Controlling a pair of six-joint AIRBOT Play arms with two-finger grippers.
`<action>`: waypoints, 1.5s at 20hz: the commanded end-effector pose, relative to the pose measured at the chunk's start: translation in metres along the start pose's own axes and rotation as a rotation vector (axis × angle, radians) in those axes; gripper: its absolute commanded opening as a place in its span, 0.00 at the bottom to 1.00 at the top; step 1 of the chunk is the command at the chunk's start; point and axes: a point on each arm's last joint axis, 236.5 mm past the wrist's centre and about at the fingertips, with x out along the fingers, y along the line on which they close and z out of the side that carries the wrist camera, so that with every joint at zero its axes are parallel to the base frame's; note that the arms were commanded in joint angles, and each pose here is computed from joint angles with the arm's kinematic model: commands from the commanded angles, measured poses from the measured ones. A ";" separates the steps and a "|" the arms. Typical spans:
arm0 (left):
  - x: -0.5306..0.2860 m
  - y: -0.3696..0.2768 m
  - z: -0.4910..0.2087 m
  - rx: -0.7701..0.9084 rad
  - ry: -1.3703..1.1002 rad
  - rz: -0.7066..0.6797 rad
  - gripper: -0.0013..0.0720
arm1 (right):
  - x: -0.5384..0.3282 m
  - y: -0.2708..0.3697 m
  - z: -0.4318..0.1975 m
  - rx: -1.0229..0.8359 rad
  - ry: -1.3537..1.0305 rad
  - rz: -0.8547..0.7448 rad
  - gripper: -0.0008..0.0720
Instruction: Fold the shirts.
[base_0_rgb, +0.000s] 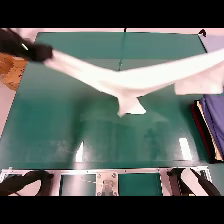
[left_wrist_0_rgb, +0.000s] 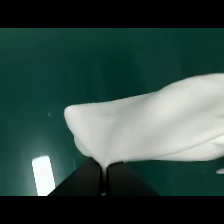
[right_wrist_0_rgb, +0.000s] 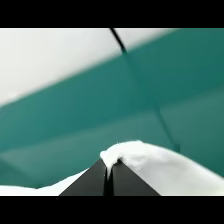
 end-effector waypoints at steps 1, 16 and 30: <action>-0.128 -0.012 0.076 0.063 -0.334 0.032 0.05 | -0.079 0.091 0.072 -0.172 -0.297 0.021 0.03; 0.056 -0.004 -0.031 -0.031 0.014 -0.050 0.05 | 0.098 -0.046 -0.139 0.118 0.195 -0.006 0.03; 0.208 -0.015 -0.212 -0.204 0.489 -0.167 0.05 | 0.094 -0.177 -0.224 0.526 0.523 -0.170 0.51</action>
